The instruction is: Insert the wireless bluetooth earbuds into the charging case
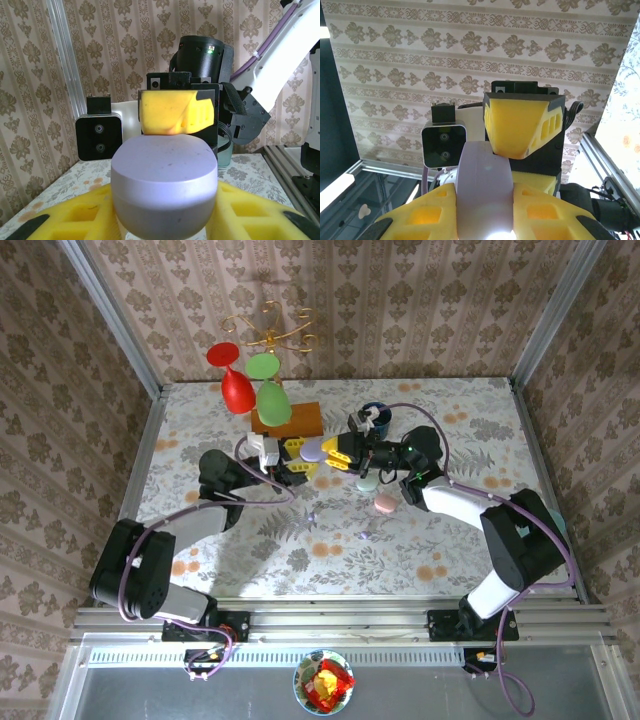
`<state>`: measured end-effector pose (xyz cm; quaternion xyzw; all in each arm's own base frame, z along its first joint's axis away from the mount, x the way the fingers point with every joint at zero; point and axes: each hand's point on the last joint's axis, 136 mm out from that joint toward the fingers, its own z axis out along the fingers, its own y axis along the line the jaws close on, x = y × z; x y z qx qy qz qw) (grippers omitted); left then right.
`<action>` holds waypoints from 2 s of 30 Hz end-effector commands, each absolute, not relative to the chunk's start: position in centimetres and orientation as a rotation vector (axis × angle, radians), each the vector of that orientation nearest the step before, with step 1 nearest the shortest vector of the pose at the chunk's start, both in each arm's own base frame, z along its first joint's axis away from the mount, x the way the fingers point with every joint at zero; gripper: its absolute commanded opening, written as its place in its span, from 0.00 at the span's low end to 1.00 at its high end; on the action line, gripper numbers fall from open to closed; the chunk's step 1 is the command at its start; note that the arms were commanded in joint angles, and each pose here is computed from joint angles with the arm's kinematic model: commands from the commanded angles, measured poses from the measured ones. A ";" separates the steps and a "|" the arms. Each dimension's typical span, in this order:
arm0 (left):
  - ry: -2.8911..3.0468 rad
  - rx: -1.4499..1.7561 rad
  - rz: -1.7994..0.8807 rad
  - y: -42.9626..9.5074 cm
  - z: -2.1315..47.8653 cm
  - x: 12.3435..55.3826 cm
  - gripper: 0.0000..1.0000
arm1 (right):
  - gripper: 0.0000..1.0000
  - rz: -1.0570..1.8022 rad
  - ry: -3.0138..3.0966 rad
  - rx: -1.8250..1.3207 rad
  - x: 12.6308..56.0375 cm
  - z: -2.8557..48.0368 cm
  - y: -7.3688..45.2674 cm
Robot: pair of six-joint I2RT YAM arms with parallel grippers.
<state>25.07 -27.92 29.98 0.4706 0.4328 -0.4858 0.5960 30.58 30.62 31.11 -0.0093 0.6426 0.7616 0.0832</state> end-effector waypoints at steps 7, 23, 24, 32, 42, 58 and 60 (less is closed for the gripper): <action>0.954 1.123 -1.124 -27.7 30.8 24.1 0.34 | 0.61 1.962 2.037 -0.136 30.4 30.2 30.1; 1.037 1.121 -1.202 -27.2 28.3 22.5 0.35 | 0.90 0.716 1.807 -0.786 28.8 30.3 27.6; 1.036 1.123 -1.203 -27.2 28.3 22.4 0.35 | 0.90 0.689 1.771 -0.793 28.8 30.5 27.8; 1.040 1.124 -1.208 -27.2 28.2 22.5 0.35 | 0.89 0.617 1.723 -0.787 29.5 30.6 28.6; 1.041 1.121 -1.217 -27.3 28.6 22.6 0.35 | 0.89 0.684 1.691 -0.862 28.7 30.8 29.8; 1.017 1.157 -1.198 -27.2 27.9 22.0 0.35 | 0.88 0.611 1.708 -0.702 31.1 31.5 28.9; 1.013 1.164 -1.188 -27.1 27.6 22.0 0.35 | 0.88 0.617 1.716 -0.674 31.4 31.6 28.6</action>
